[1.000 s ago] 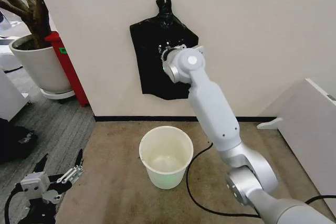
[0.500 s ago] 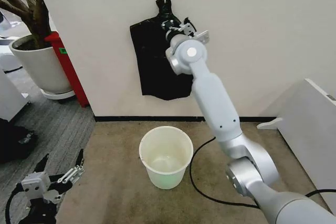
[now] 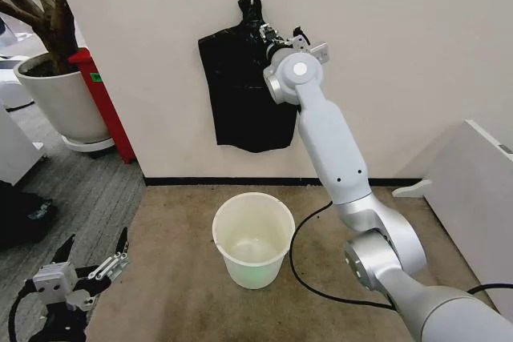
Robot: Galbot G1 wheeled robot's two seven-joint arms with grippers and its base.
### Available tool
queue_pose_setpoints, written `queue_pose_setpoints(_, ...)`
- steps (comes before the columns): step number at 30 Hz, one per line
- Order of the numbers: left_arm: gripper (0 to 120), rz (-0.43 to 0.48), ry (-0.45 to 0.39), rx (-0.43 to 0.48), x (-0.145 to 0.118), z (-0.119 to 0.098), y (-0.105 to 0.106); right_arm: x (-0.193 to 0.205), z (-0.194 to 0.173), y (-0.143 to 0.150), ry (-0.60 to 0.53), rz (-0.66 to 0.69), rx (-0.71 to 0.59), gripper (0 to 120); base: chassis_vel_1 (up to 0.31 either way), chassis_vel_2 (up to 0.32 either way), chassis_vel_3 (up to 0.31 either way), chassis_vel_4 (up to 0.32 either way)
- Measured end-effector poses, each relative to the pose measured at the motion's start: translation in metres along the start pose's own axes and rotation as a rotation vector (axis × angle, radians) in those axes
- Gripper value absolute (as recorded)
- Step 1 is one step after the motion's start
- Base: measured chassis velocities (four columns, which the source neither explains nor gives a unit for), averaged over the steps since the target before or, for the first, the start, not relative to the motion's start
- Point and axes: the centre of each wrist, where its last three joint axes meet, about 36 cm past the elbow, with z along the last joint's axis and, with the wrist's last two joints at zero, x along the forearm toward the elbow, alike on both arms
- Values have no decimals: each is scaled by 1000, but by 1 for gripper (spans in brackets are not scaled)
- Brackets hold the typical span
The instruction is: Place the garbage bag over the trash bin.
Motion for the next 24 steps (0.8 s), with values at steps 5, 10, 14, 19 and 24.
queue_pose_setpoints(5, 100, 1, 0, 0, 0, 0, 0, -5, 1, -2, -5, -8, 15, 99, 0, 0, 0, 0)
queue_pose_setpoints(10, 100, 2, 0, 0, 0, 0, 0, -4, 2, 4, -1, -15, 22, 100, 0, 0, 0, 0)
queue_pose_setpoints(14, 100, 2, 0, 0, 0, 0, 0, -4, 1, 9, -3, -19, 25, 100, 0, 0, 0, 0)
queue_pose_setpoints(19, 100, 3, 0, 0, 0, 0, 0, -12, -4, 11, -12, -6, 28, 100, 0, 0, 0, 0)
queue_pose_setpoints(24, 100, 3, 0, -1, 0, 0, 0, -13, -2, 12, -6, -4, 30, 100, 0, 0, 0, 0)
